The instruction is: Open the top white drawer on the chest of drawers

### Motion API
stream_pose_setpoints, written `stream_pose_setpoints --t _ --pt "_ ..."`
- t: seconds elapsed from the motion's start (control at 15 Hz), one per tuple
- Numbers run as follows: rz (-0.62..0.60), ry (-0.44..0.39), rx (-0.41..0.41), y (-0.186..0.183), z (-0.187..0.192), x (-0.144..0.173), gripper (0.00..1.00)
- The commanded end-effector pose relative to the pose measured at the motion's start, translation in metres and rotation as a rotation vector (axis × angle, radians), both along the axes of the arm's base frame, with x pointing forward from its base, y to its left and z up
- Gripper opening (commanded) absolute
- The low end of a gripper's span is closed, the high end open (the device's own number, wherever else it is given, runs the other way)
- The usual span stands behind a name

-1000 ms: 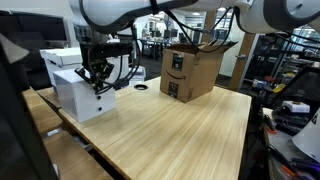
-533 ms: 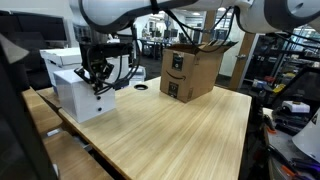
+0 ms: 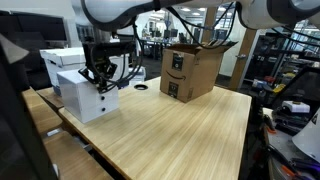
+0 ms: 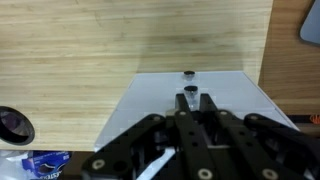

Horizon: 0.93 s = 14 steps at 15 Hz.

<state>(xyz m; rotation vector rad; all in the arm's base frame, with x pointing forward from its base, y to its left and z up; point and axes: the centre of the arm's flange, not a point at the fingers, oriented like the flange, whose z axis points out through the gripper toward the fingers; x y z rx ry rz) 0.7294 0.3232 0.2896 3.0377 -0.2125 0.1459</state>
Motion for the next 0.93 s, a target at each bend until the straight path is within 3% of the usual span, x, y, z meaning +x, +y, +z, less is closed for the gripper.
stream_pose_setpoints --t 0.0,0.47,0.67,0.87 --pt "0.004 0.025 0.000 -0.022 0.001 -0.035 0.09" --pt "0.030 -0.093 0.052 -0.034 0.003 -0.062 0.09" --pt "0.024 -0.106 0.059 -0.042 0.005 -0.078 0.09" --pt "0.000 -0.068 0.035 -0.051 0.007 -0.093 0.09"
